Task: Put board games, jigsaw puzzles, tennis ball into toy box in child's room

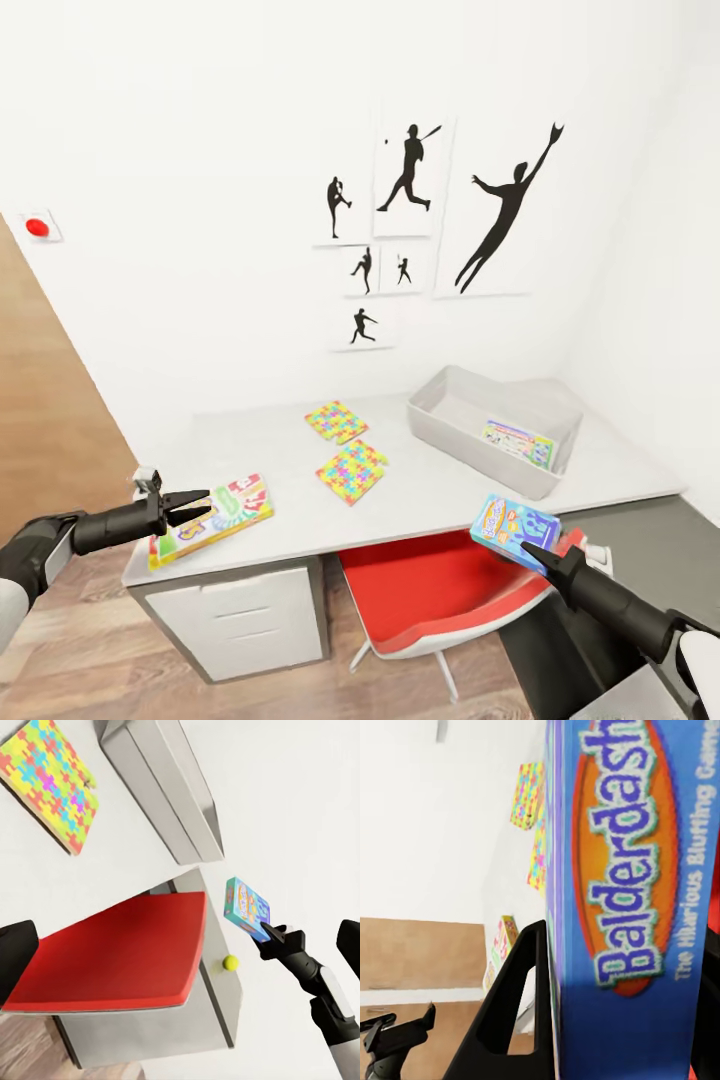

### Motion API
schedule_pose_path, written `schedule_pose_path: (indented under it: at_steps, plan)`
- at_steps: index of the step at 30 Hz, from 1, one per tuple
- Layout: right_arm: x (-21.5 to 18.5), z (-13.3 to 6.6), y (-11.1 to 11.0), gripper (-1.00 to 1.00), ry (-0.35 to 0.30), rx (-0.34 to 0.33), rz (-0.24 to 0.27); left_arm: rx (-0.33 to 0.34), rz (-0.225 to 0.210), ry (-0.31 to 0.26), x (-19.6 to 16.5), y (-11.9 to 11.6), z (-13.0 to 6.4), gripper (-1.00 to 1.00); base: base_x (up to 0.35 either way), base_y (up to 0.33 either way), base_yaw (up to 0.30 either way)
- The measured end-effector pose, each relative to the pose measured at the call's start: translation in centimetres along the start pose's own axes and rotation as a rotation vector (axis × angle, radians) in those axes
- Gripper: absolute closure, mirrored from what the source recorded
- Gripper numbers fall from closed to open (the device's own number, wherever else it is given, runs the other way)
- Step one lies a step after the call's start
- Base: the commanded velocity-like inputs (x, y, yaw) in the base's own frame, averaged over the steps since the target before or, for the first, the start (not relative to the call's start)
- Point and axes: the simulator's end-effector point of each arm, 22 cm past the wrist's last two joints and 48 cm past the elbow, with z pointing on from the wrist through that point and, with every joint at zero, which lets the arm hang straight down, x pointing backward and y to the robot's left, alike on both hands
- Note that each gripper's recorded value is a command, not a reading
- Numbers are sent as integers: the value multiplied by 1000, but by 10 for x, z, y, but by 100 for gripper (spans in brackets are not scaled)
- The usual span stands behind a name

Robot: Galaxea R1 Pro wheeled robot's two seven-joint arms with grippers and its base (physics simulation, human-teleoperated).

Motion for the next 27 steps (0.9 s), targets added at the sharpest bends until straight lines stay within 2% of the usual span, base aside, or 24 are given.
schedule_pose_path:
  at_steps: [8, 22, 27]
  plan:
    - [0, 0, -1, 100, 0, 2, -1, 0, 1, 0, 0, 0, 0, -100, 114, 0, -258]
    - [0, 0, -1, 100, 1, 4, 0, 0, 2, 0, 0, 0, 0, -100, 8, 0, -258]
    - [1, 0, 0, 100, 1, -2, 3, 0, 1, 0, 0, 0, 0, -100, 119, 0, -127]
